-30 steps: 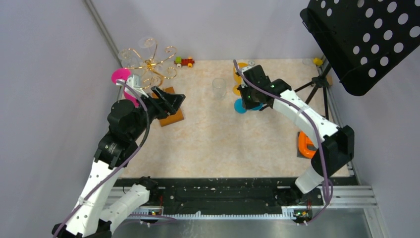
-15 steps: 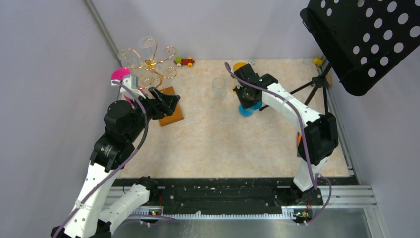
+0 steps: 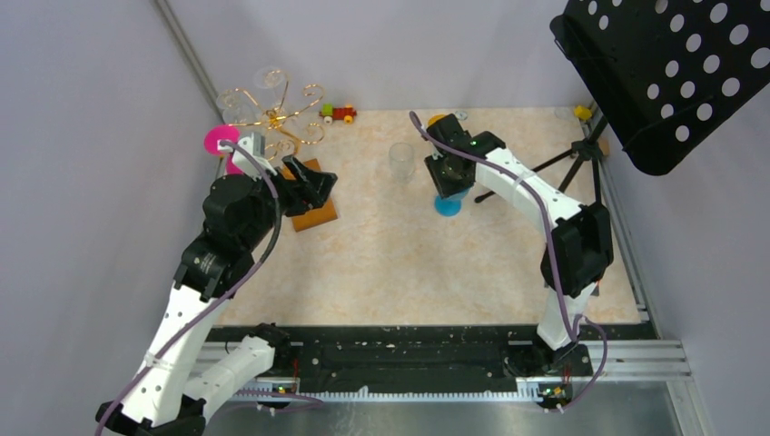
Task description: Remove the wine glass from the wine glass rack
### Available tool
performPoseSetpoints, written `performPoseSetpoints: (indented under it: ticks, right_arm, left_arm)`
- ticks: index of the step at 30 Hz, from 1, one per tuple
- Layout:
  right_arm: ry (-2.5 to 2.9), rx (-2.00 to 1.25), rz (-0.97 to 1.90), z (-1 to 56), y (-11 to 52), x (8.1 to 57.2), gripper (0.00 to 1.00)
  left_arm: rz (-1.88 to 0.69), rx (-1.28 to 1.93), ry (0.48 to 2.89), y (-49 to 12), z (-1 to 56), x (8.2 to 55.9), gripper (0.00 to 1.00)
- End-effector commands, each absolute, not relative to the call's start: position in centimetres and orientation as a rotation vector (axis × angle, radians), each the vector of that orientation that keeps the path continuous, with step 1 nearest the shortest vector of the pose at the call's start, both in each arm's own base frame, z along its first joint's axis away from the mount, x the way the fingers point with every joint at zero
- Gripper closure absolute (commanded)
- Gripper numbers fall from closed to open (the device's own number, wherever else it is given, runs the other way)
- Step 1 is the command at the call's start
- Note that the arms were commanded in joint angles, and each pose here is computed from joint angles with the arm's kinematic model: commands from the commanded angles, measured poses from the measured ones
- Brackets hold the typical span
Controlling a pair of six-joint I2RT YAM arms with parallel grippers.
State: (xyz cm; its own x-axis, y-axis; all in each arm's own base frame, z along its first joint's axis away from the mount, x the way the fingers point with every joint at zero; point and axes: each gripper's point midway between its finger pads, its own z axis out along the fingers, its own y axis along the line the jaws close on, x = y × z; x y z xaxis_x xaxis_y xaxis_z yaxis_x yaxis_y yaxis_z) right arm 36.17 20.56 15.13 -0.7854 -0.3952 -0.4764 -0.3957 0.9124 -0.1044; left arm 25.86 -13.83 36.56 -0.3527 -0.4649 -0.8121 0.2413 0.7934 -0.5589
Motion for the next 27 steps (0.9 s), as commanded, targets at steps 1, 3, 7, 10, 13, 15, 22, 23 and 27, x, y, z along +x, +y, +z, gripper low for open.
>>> performPoseSetpoints:
  ticks: [1, 3, 7, 10, 13, 15, 22, 23, 27]
  right_arm:
    - [2.449, -0.486, 0.03, 19.8, 20.9, 37.8, 0.62]
    - [2.407, -0.464, 0.067, 21.3, 21.2, 38.0, 0.61]
    - [2.319, -0.425, 0.148, 24.1, 21.7, 37.9, 0.59]
    - [2.205, -0.365, 0.209, 26.8, 21.6, 37.6, 0.58]
    - [2.098, -0.302, 0.269, 29.2, 21.0, 36.6, 0.58]
    - [2.054, -0.276, 0.302, 30.1, 20.4, 35.5, 0.58]
    - [1.951, -0.232, 0.392, 32.3, 19.0, 32.3, 0.59]
    - [1.942, -0.232, 0.408, 32.4, 19.0, 32.0, 0.59]
    - [1.921, -0.225, 0.46, 32.5, 19.1, 31.1, 0.59]
  left_arm:
    - [-0.743, -0.17, 1.7, -13.3, 39.8, 25.6, 0.21]
    - [-0.725, -0.177, 1.685, -13.0, 40.3, 25.8, 0.21]
    - [-0.695, -0.208, 1.641, -12.3, 42.0, 26.3, 0.21]
    - [-0.687, -0.225, 1.582, -11.9, 43.5, 26.7, 0.2]
    - [-0.67, -0.228, 1.516, -11.5, 45.2, 27.2, 0.2]
    - [-0.651, -0.235, 1.482, -11.2, 46.1, 27.6, 0.2]
    - [-0.517, -0.329, 1.428, -9.1, 48.5, 30.0, 0.2]
    - [-0.497, -0.347, 1.414, -8.7, 49.0, 30.3, 0.2]
    - [-0.445, -0.394, 1.367, -7.9, 51.0, 32.1, 0.19]
